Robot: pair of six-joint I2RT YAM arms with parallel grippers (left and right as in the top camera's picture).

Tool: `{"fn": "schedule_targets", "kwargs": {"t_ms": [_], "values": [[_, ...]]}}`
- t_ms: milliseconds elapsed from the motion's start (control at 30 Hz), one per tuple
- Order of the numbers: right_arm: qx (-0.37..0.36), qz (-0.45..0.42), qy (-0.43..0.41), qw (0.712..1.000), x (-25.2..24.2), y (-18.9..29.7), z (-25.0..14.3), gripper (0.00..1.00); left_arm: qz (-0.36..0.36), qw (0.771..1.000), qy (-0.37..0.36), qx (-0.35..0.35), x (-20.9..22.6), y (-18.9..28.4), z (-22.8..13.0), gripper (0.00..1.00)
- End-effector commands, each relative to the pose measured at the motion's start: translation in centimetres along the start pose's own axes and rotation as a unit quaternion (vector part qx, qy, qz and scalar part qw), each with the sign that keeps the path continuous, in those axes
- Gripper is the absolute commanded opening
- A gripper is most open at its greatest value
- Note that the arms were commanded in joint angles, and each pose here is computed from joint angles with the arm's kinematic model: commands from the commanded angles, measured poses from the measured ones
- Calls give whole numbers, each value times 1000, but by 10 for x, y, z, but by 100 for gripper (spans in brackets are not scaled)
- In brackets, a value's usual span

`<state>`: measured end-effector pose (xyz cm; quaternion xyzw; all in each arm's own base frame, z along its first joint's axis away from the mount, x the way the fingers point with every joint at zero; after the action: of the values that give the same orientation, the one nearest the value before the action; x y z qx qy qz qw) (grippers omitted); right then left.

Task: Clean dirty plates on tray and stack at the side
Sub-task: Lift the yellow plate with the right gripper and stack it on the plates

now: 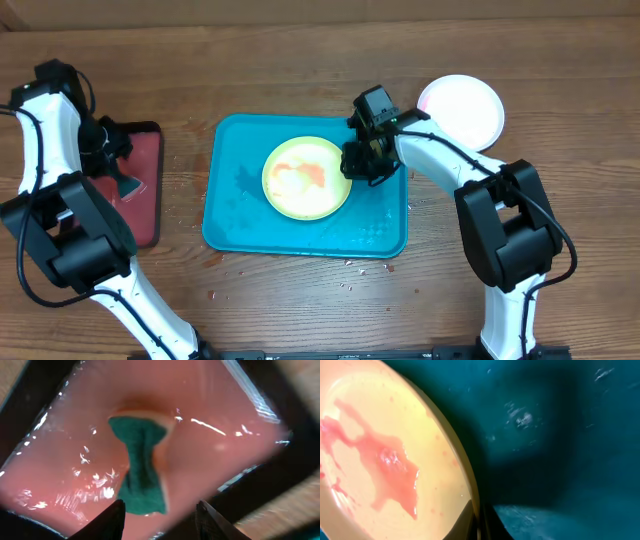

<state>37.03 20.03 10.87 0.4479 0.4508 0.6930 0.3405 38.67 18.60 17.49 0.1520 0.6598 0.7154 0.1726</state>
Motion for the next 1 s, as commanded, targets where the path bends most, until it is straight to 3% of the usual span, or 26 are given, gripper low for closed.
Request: {"fn": "schedule_targets", "kwargs": {"t_ms": [0, 33, 67, 100, 300, 467, 667, 800, 967], "values": [[-47, -83, 40, 995, 2, 42, 30, 4, -93, 995, 8, -40, -5, 59, 6, 48], [-49, -110, 50, 991, 4, 53, 33, 4, -98, 994, 9, -48, -4, 66, 6, 51], [-52, -140, 60, 987, 6, 66, 37, 4, -104, 993, 9, -55, -4, 71, 6, 69], [-53, -162, 68, 983, 8, 75, 39, 4, -106, 993, 8, -59, -3, 74, 6, 100], [-85, -361, 118, 921, 36, 136, 49, 4, -104, 993, 7, -55, -4, 73, 4, 100], [-130, -508, 189, 830, 82, 166, 55, 4, -104, 993, 7, -56, -4, 73, 5, 100], [-117, -634, 298, 704, 133, 178, 55, 4, -104, 993, 8, -56, -3, 73, 5, 100], [-115, -658, 332, 666, 157, 180, 53, 4, -104, 993, 7, -56, -3, 73, 5, 100], [-100, -657, 367, 651, 170, 177, 49, 4, -104, 993, 7, -56, -3, 73, 5, 100]]}}
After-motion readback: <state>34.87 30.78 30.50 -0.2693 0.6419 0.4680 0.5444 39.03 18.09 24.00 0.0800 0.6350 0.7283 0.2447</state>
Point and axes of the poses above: each gripper's point midway between its finger pads, its own y axis back along the fingers, its own x axis along the line the jaws close on, z = x × y, the point moved 10 cm from there along y, back along the fingers, and after that the axes turned 14 degrees about y, right-handed, at the moved point
